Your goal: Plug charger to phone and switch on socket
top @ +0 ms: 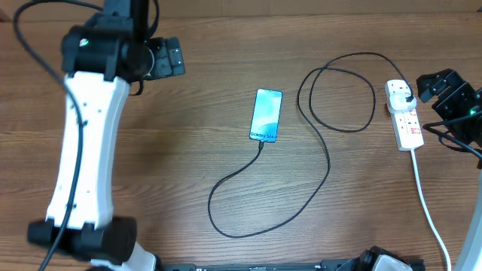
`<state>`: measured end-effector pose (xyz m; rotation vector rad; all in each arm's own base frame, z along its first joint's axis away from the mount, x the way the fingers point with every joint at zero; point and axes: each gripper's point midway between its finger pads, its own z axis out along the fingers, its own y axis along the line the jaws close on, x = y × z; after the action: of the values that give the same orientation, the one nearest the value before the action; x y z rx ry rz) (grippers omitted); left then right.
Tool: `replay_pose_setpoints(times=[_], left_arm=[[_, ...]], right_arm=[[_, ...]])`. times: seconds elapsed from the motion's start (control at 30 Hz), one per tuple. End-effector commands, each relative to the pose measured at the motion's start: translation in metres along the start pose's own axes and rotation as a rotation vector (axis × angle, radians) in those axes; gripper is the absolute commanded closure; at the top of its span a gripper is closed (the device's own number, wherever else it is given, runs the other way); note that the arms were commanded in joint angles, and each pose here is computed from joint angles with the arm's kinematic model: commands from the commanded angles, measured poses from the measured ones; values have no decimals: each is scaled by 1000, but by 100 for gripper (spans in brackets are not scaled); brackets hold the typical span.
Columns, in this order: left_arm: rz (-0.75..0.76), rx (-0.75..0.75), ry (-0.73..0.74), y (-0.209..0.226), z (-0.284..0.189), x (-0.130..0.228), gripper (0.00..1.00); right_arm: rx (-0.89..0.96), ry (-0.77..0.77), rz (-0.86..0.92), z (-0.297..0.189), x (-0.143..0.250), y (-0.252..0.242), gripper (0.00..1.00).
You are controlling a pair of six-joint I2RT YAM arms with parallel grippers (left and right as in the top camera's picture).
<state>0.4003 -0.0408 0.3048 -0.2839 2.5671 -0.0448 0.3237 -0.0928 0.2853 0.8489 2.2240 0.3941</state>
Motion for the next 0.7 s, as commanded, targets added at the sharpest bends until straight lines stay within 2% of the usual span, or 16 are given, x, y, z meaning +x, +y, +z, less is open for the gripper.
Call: replay_pose_setpoints(times=[0.0, 0.33, 0.67], left_arm=[[5, 19, -107, 5, -46, -4, 0], [-24, 83, -304, 5, -99, -24, 0], [-32, 290, -604, -17, -130, -42, 0]], right_arm=[[5, -12, 1, -1, -3, 0, 0], [5, -12, 1, -1, -3, 0, 0], [5, -12, 1, -1, -3, 0, 0]])
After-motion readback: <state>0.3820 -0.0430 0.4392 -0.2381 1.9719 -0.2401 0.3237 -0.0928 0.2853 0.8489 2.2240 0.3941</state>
